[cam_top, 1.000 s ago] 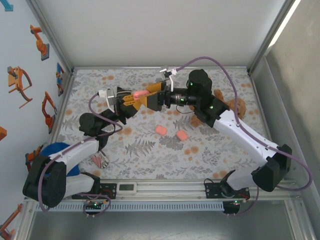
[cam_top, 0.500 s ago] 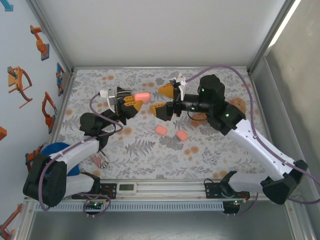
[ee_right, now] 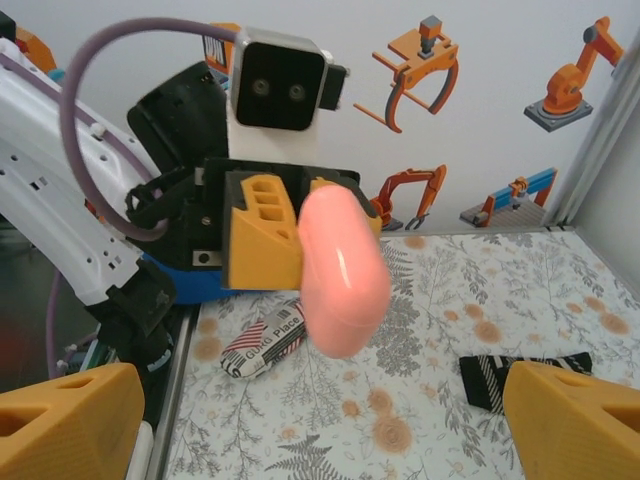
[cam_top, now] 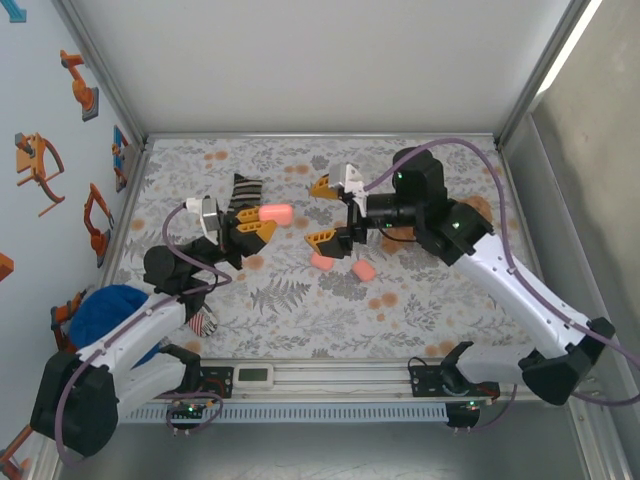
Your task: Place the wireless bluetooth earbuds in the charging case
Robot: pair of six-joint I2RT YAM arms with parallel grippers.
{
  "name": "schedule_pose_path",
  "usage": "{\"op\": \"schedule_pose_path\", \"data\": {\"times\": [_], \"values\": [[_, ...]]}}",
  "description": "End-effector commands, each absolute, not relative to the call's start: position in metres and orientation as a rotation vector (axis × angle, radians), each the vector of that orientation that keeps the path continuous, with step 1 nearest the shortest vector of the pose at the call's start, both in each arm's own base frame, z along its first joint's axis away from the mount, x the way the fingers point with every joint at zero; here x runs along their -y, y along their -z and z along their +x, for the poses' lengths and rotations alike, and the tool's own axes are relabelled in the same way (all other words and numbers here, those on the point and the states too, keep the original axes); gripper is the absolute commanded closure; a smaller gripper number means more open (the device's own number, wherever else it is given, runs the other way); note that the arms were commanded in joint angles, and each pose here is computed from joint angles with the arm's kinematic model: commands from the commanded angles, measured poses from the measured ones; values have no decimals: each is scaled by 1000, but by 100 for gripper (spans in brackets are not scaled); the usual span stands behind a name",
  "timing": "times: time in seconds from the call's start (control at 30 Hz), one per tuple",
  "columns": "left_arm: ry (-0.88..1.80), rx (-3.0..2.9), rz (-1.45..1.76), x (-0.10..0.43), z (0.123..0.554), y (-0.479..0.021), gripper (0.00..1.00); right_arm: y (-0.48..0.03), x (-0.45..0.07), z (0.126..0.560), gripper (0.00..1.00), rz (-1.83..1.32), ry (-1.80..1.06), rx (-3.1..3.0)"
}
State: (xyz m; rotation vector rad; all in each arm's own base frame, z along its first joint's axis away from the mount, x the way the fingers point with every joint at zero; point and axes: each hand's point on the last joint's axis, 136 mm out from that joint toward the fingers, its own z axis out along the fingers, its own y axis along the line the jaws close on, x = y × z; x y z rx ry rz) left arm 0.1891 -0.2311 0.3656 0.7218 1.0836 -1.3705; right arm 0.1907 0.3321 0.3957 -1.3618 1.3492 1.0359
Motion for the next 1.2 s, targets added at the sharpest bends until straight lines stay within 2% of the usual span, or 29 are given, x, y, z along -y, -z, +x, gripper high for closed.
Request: {"op": "schedule_pose_path", "data": {"times": [0.0, 0.33, 1.17], "values": [[1324, -1085, 779, 232, 179, -361, 100, -407, -341, 185, 10, -1398, -1067, -1277], [1262, -1088, 812, 231, 170, -362, 100, -408, -369, 177, 21, -1430, -1143, -1254], [1237, -1071, 807, 231, 169, -367, 100, -375, -373, 175, 45, -1453, -1185, -1349]]}}
